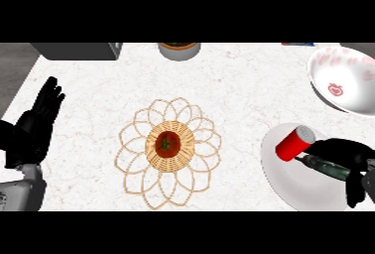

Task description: Pick the eggplant from the plate and place it in the bowl

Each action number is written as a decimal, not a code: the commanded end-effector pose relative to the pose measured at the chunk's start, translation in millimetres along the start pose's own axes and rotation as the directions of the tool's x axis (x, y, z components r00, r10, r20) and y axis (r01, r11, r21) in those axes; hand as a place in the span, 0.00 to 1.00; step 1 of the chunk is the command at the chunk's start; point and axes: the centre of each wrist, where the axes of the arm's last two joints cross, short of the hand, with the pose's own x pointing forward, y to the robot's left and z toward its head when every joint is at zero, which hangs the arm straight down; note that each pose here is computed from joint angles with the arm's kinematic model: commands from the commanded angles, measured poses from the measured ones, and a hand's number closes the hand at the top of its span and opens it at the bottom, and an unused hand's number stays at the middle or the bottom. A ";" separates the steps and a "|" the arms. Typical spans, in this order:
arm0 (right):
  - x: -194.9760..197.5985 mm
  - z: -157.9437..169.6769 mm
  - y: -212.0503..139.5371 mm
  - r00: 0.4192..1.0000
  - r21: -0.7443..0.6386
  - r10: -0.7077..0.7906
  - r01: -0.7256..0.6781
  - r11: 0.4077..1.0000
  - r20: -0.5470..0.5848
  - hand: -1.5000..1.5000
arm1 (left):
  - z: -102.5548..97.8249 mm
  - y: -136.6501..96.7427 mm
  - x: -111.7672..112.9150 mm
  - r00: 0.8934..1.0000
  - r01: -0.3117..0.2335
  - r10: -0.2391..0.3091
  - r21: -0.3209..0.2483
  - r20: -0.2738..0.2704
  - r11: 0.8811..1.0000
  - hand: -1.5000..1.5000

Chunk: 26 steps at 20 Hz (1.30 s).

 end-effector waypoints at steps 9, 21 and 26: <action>5.0 -35.0 23.9 0.996 0.078 -0.042 0.036 0.996 0.076 1.00 | 3.5 -5.8 -9.9 1.000 0.000 0.000 -0.021 -0.007 1.000 0.50; 49.9 -62.0 -30.2 0.996 -0.349 -0.088 0.082 0.934 -0.001 1.00 | -0.9 -10.3 -8.3 1.000 0.013 -0.013 -0.003 -0.003 1.000 0.50; 51.8 -59.6 -53.6 0.995 -0.549 -0.085 0.040 0.835 -0.057 1.00 | 5.4 16.6 -6.8 1.000 -0.005 0.005 -0.006 -0.011 1.000 0.50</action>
